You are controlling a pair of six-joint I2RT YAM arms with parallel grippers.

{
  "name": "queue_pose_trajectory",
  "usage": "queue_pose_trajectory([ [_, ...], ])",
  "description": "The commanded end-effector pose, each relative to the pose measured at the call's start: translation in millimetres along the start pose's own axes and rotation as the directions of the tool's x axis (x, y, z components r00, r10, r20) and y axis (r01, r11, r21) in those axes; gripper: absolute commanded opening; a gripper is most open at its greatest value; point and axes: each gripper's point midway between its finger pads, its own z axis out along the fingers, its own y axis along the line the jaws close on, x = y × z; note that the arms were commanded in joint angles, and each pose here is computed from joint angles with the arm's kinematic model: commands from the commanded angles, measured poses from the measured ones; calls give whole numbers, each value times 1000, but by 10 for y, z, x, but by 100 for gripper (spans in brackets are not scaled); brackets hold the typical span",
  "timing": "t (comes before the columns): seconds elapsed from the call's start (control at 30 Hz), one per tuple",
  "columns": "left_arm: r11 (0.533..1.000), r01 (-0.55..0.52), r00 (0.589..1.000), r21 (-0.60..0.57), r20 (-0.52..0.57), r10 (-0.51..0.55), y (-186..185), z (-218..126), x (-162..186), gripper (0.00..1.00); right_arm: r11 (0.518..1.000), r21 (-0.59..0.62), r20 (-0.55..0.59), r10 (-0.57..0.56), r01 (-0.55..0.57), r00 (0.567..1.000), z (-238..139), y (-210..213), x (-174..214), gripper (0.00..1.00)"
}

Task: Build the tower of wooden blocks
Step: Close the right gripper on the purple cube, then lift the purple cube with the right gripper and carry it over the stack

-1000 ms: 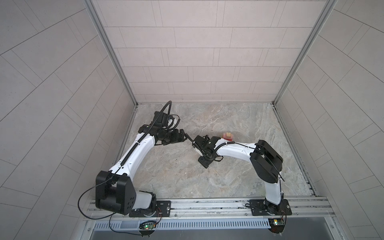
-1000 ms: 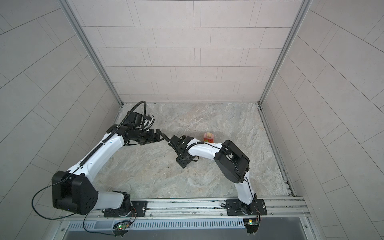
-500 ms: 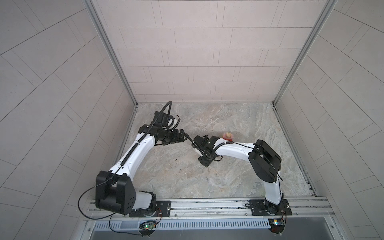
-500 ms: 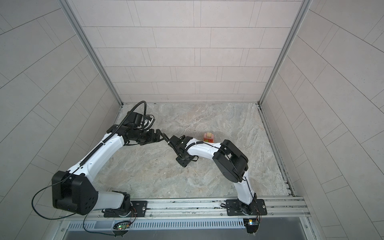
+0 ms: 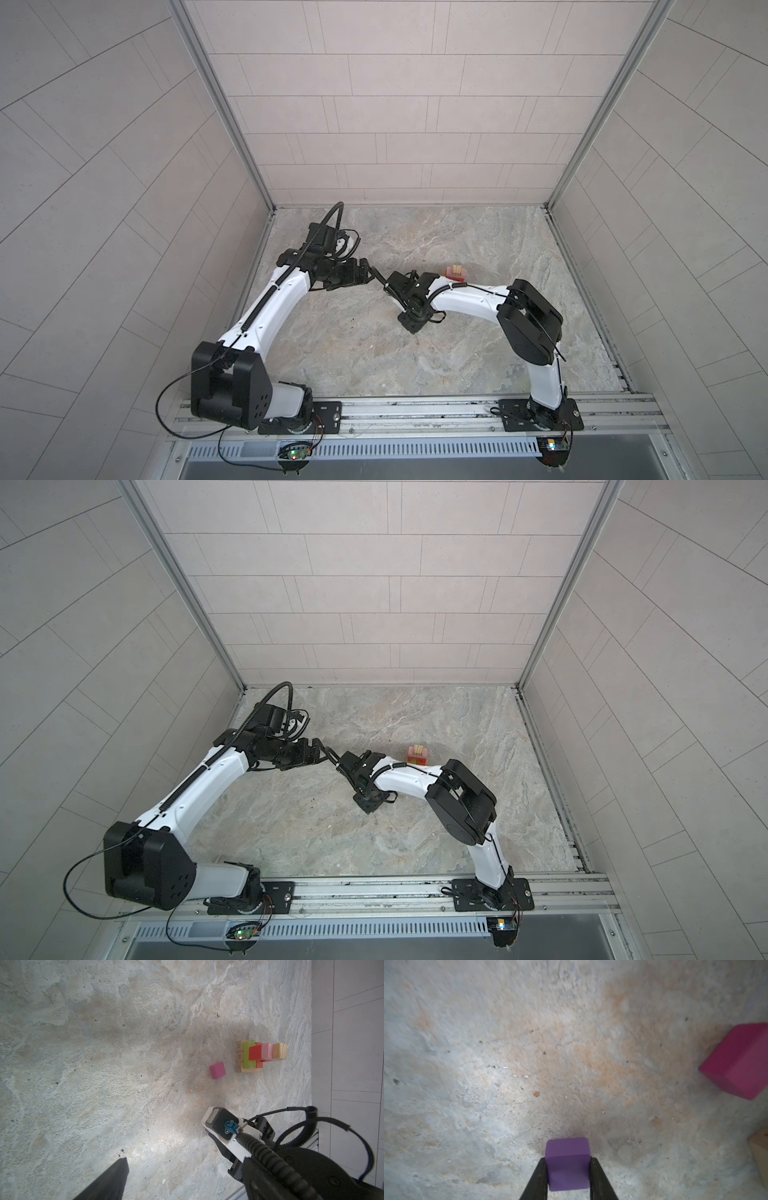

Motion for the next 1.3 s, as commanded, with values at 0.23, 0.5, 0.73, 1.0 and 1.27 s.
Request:
queue_pose_trajectory([
  [0.23,1000,-8,1000,10,2,8,-27,-34,32,92,987,56,32,147,-148,989,-480,-301,-47,25],
  [0.5,1000,-10,1000,10,3,10,-30,-39,33,92,937,93,93,329,-337,940,-786,-654,-165,22],
  [0.73,1000,-9,1000,15,3,9,-37,-43,32,92,873,113,178,452,-475,874,-1042,-964,-245,22],
  [1.0,1000,-10,1000,12,2,10,-34,-37,35,92,778,132,234,577,-614,782,-1260,-1352,-246,22],
  [1.27,1000,-9,1000,10,4,9,-28,-41,31,92,718,171,243,633,-675,735,-1265,-1613,-180,21],
])
